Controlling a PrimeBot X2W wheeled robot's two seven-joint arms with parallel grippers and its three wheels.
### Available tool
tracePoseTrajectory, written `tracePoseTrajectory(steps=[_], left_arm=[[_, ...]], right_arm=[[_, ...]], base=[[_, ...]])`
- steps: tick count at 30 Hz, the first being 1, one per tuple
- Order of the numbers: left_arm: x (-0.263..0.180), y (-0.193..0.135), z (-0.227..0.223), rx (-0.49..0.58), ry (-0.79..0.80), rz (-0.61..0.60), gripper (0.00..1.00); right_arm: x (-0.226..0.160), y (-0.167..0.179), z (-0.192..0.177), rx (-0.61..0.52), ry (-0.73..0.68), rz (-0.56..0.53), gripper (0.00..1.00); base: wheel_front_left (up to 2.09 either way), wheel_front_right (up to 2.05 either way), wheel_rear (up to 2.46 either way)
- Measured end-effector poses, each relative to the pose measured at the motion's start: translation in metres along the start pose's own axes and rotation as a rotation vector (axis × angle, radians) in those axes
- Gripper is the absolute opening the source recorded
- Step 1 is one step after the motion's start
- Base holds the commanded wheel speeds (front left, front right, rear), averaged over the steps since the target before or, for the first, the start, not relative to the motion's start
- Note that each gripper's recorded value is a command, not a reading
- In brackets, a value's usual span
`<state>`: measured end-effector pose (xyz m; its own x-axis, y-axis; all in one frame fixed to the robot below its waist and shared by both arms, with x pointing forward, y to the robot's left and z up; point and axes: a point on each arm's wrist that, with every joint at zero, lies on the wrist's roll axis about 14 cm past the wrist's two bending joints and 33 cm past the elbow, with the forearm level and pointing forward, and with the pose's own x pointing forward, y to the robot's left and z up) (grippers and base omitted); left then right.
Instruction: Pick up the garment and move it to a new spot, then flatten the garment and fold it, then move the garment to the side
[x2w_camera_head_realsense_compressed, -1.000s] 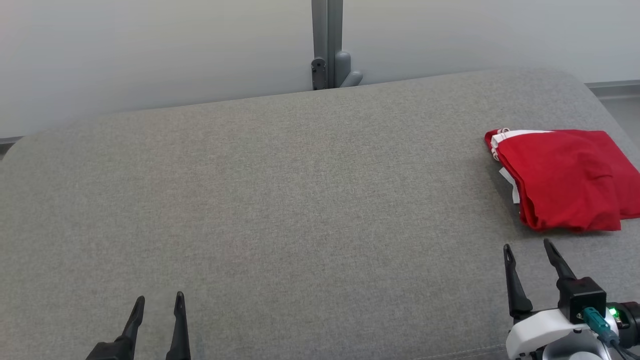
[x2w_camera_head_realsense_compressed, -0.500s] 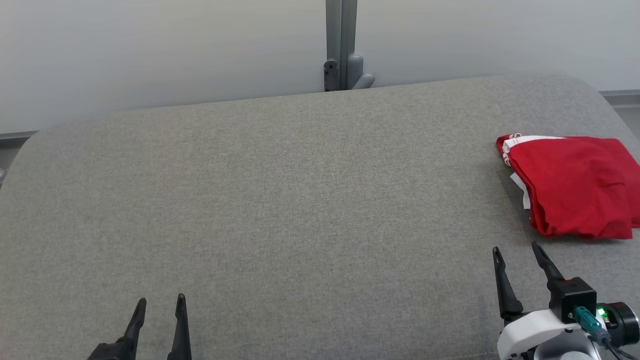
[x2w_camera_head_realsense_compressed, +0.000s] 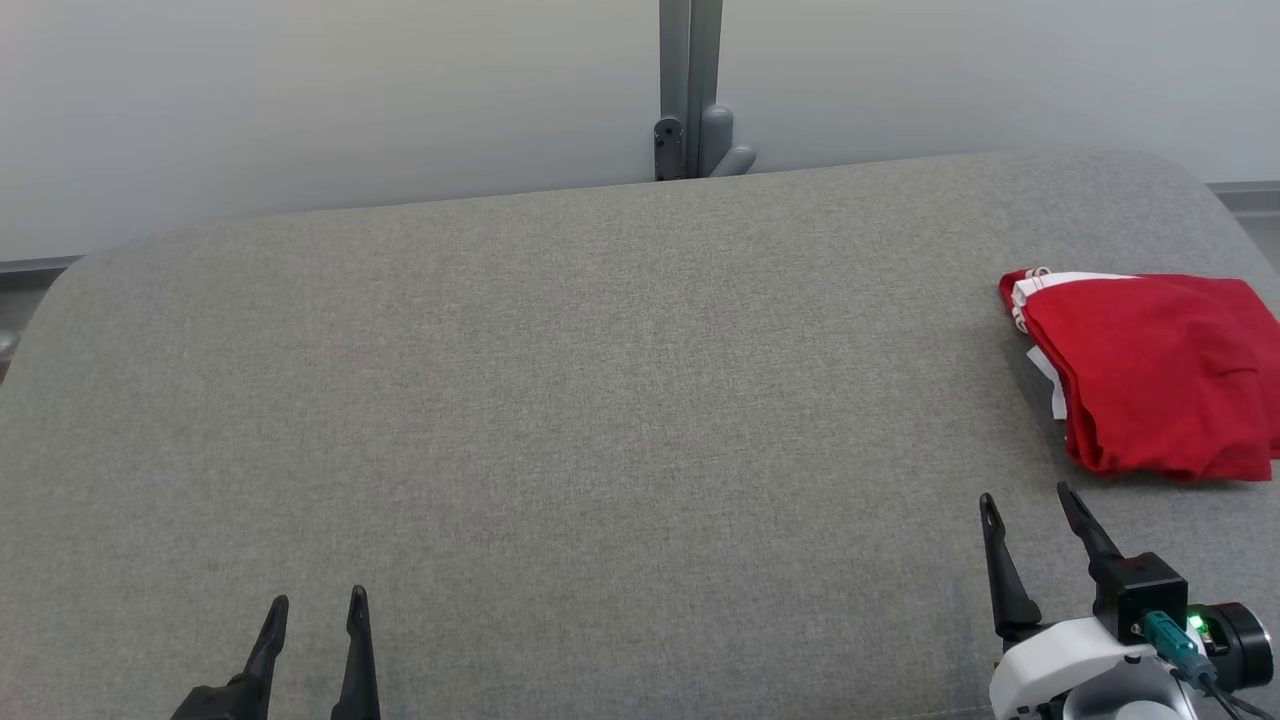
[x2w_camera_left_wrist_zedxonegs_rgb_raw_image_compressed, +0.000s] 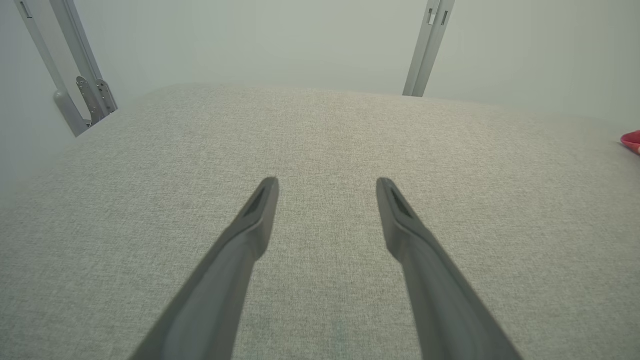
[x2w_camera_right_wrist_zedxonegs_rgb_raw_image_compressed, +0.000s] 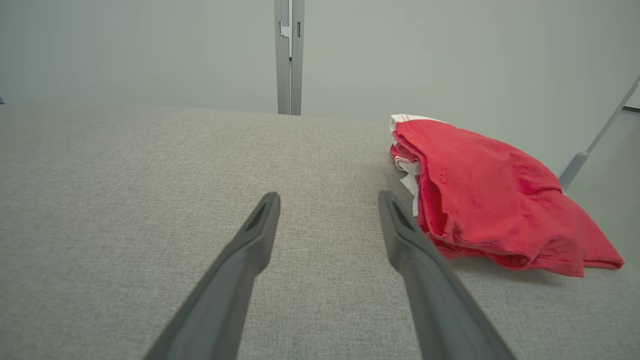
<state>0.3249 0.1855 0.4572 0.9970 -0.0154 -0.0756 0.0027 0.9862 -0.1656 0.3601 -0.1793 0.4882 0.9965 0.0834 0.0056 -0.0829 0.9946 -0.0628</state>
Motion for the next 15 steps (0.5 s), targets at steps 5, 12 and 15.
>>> tracePoseTrajectory(steps=[5, 12, 15], left_arm=[[-0.001, 0.0, -0.002, -0.001, 0.005, 0.002, 1.0], [-0.002, 0.0, -0.006, -0.004, 0.017, 0.002, 1.0], [-0.004, 0.0, -0.014, -0.008, 0.045, 0.007, 0.0]], right_arm=[[-0.001, 0.0, -0.003, 0.002, 0.01, -0.002, 1.0], [-0.005, 0.001, -0.01, 0.008, 0.03, -0.002, 1.0], [-0.008, 0.003, -0.019, 0.017, 0.061, -0.002, 0.0]], base=[[0.0, 0.0, 0.0], [0.0, 0.0, 0.0], [0.0, 0.0, 0.0]])
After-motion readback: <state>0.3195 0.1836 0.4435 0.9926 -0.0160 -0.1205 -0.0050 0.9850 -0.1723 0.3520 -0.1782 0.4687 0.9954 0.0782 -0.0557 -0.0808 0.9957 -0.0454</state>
